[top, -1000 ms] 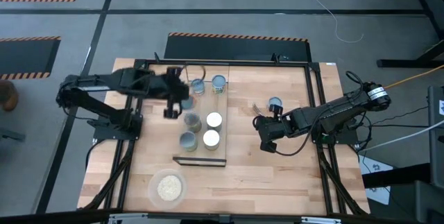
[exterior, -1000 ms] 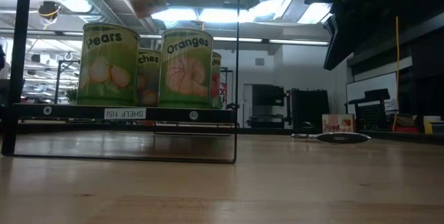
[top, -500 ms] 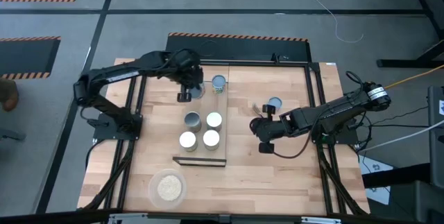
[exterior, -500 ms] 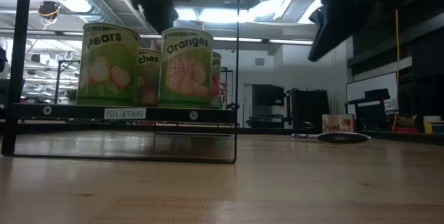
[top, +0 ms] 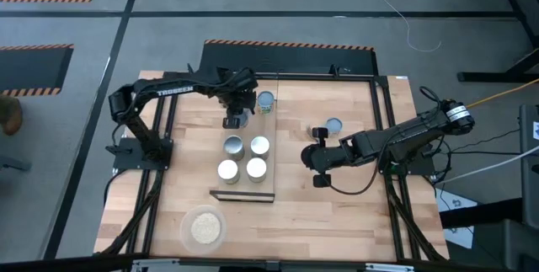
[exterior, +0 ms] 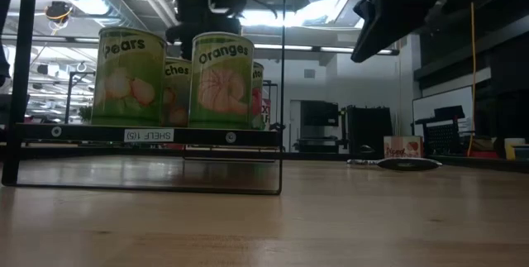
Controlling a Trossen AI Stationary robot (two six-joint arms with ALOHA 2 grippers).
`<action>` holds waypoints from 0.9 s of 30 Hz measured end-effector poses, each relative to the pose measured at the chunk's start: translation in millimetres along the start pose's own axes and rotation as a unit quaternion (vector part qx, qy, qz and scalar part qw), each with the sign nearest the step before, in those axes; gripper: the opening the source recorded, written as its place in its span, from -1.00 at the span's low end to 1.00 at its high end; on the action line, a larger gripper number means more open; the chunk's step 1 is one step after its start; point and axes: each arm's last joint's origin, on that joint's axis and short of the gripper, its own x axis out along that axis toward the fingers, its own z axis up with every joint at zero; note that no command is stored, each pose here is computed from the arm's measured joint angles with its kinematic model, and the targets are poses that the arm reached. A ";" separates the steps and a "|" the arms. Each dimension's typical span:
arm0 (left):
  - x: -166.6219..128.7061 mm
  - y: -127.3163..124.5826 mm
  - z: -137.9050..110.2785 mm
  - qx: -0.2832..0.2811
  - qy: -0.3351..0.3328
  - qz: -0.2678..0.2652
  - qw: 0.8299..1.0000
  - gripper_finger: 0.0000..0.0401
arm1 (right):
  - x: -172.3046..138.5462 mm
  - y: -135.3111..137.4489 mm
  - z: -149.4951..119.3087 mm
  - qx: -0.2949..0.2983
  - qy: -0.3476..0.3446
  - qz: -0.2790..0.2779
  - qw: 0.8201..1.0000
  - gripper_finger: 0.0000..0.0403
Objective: Pick and place cans onto a shelf
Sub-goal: Put the canned pineapple rings on the shelf
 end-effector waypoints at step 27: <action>46.5 -9.3 -17.8 0.002 0.016 -0.016 1.000 -0.95 | 0.0 0.0 -0.1 -0.024 0.000 0.001 1.000 -0.74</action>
